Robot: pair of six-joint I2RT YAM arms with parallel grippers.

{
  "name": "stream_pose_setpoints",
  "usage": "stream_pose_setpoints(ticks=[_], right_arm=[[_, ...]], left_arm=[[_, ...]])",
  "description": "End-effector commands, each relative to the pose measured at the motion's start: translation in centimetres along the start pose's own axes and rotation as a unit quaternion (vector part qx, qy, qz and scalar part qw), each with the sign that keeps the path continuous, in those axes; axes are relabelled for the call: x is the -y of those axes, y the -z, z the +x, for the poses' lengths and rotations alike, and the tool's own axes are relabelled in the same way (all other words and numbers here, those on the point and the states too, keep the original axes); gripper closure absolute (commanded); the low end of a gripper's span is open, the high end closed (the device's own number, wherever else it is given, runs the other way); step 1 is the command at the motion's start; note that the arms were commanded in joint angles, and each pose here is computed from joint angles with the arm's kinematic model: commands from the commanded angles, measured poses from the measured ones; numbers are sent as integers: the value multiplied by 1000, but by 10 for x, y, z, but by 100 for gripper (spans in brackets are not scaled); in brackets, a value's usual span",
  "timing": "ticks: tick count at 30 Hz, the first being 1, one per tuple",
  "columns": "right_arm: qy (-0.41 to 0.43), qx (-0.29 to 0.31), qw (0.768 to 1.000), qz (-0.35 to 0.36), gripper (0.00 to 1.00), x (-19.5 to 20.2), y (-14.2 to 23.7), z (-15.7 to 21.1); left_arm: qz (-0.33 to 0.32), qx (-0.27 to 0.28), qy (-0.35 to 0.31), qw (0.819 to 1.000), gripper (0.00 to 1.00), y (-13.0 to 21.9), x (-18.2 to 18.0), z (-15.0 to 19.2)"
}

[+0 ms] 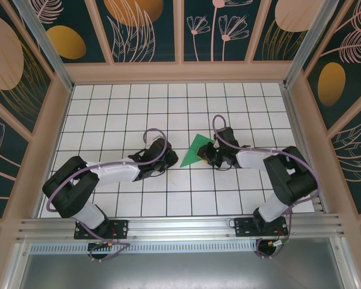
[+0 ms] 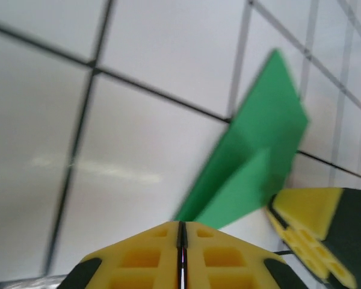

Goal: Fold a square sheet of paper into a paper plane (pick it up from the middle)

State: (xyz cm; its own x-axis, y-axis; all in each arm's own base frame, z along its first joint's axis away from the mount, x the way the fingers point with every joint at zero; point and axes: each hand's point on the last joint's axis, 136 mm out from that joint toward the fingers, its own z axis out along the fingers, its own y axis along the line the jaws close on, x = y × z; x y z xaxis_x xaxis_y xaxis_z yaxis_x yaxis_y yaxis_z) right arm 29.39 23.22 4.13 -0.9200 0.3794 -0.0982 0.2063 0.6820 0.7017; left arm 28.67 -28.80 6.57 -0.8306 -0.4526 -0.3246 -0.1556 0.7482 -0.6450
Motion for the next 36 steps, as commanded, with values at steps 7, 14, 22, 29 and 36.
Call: stream_pose_setpoints(ticks=[7, 14, 22, 29, 36], right_arm=[[-25, 50, 998, 17, 62, 20, 30, -21], [-35, 32, 999, 17, 62, 25, 23, -16], [-39, 20, 999, 19, 62, 28, 16, -15], [-37, 3, 999, 13, 62, 26, 8, -13], [-40, 1, 999, 0, 62, 22, 3, -15]], left_arm=[[47, -57, -123, 990, 82, -32, 47, 7], [10, -87, -129, 988, 89, -72, 41, 11], [-36, -92, -94, 991, 91, -87, 8, 5], [-33, -100, -85, 991, 92, -90, 5, 8], [-29, -104, -80, 991, 92, -89, 6, 9]])
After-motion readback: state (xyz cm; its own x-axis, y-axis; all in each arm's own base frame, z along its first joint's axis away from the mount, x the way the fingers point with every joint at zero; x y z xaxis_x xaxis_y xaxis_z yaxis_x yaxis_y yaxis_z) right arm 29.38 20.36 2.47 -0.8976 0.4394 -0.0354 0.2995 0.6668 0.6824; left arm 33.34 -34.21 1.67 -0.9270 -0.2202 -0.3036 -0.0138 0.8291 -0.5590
